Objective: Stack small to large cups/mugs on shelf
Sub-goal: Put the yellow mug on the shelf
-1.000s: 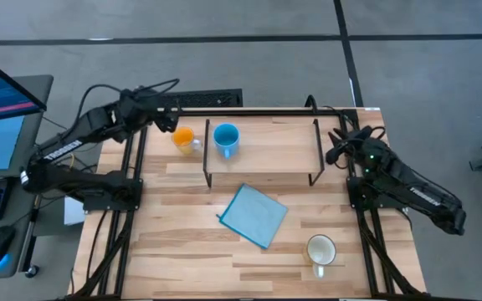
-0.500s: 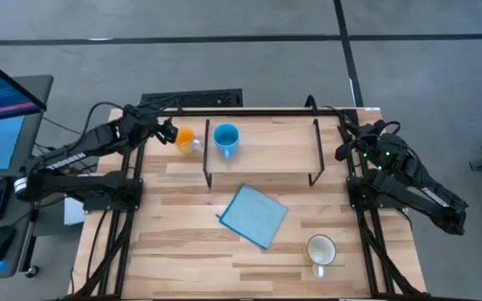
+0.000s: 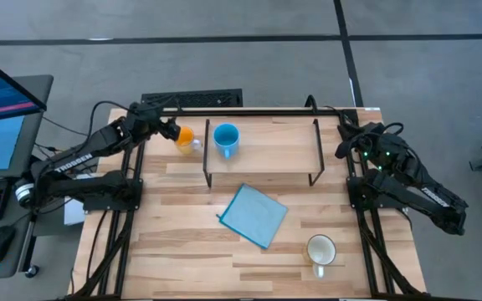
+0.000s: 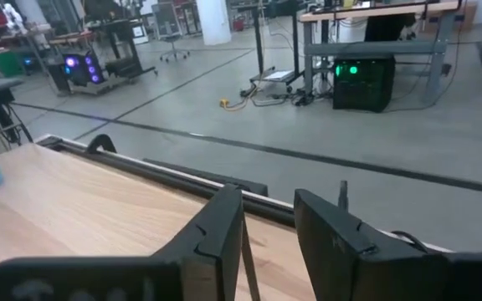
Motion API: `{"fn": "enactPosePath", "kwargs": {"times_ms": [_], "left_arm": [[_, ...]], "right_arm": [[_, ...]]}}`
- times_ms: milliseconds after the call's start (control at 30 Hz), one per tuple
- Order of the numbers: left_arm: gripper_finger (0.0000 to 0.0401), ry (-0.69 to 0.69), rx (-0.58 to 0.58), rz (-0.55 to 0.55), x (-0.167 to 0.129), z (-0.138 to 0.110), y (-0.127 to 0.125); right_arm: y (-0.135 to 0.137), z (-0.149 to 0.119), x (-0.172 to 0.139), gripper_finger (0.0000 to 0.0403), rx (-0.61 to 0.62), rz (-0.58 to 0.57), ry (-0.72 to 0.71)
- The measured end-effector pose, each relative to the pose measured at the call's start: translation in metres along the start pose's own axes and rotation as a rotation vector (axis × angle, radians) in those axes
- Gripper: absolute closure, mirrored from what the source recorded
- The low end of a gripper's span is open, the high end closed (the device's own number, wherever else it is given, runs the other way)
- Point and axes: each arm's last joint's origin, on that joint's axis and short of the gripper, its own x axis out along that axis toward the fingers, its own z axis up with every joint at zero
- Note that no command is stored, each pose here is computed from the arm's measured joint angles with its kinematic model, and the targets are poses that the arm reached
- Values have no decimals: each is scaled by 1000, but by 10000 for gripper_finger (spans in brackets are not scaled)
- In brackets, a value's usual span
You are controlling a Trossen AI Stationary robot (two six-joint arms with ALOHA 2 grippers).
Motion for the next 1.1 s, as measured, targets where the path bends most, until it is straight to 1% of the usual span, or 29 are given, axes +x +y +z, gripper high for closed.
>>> {"fn": "enactPosePath", "kwargs": {"times_ms": [167,467,567,667,800,867,933,1100], "left_arm": [[129,-4,12,-2,1,0,0],[129,4,-47,-7,1,-1,0],[129,3,-50,-1,1,-1,0],[129,-4,-77,41,1,-1,1],[129,-26,-175,150,0,-1,5],[129,-27,-201,163,0,-2,5],[129,-17,-220,153,0,-3,5],[129,37,-275,48,1,-6,2]], "right_arm": [[1,1,0,269,4,16,-5],[1,1,0,269,4,17,-6],[1,1,0,269,4,17,-6],[1,1,0,269,3,17,-6],[1,1,0,269,3,17,-6],[1,1,0,269,3,17,-6],[1,1,0,269,3,17,-6],[1,1,0,269,3,17,-6]]}}
